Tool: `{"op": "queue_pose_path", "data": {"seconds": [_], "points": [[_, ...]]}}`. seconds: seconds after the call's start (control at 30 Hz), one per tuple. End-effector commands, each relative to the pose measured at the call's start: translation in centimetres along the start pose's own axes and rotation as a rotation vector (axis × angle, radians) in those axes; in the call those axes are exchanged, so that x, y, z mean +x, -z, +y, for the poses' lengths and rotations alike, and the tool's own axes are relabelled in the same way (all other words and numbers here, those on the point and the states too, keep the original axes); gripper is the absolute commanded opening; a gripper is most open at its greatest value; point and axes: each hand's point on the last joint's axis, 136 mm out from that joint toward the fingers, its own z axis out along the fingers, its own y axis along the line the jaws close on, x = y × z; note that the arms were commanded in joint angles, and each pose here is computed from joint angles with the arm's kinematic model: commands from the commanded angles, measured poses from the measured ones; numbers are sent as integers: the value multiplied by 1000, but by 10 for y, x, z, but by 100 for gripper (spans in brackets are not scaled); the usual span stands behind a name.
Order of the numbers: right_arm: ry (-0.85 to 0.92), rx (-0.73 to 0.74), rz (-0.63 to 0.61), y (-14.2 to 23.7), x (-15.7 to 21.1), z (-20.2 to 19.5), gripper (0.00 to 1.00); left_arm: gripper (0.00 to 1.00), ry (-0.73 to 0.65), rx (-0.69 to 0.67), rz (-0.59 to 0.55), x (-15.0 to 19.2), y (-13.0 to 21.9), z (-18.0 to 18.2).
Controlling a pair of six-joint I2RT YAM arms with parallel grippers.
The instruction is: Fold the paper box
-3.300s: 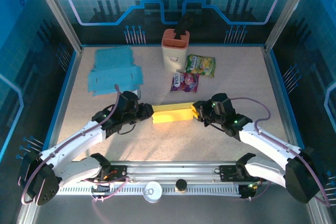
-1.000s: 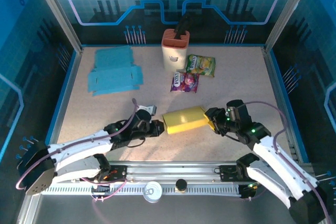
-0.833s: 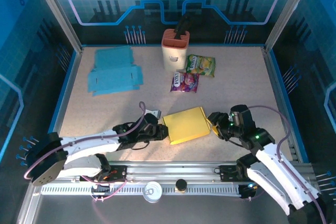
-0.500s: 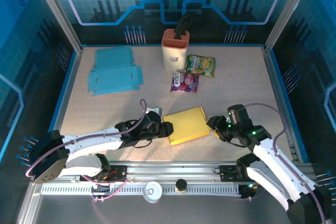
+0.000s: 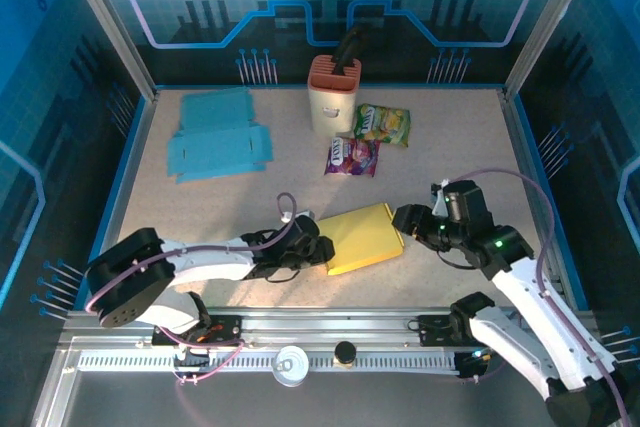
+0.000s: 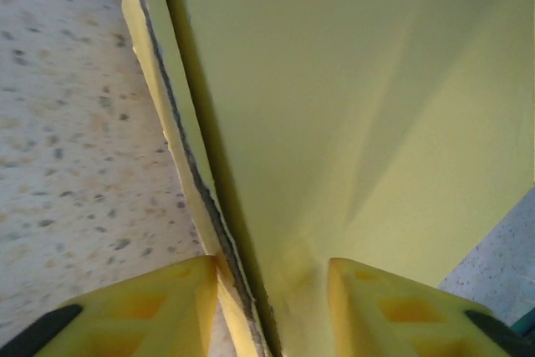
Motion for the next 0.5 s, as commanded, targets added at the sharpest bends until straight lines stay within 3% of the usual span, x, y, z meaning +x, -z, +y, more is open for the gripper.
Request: {"op": "queue_pose_path", "data": {"seconds": [0.0, 0.13, 0.47], "points": [[51, 32, -18, 14, -1, -2, 56, 33, 10, 72, -25, -4, -12, -35], [62, 28, -54, 25, -5, 2, 56, 21, 24, 91, -51, -9, -35, -57], [74, 56, -103, 41, -8, -2, 55, 12, 3, 178, -41, -39, -111, -141]]}}
